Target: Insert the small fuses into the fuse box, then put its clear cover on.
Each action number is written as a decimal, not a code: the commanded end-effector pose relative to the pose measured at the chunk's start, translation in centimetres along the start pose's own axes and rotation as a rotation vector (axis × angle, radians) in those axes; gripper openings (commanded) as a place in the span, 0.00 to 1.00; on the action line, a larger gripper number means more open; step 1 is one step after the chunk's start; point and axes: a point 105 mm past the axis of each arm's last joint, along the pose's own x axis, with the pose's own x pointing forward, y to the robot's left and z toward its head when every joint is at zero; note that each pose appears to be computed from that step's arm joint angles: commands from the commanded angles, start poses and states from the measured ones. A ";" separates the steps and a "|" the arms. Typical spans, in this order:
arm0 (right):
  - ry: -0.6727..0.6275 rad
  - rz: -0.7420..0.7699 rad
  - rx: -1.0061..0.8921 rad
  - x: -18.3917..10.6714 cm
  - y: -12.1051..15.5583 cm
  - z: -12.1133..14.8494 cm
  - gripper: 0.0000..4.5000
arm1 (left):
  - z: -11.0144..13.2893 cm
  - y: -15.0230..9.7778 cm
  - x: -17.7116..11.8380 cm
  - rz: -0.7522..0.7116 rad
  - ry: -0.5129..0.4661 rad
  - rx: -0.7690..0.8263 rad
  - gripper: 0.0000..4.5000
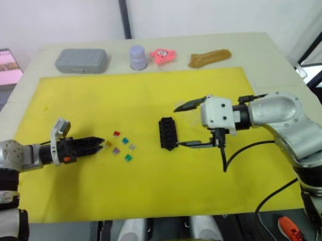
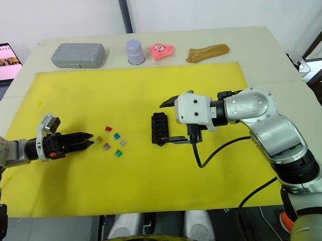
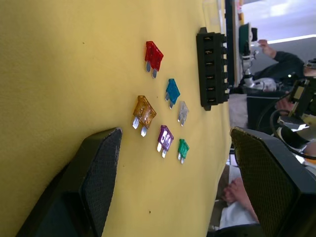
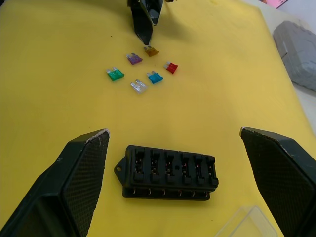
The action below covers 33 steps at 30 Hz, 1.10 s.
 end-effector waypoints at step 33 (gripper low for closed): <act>-0.002 -0.037 -0.072 -0.5 -0.4 1.4 1.00 | -0.1 1.0 2.4 -0.004 0.037 0.065 0.53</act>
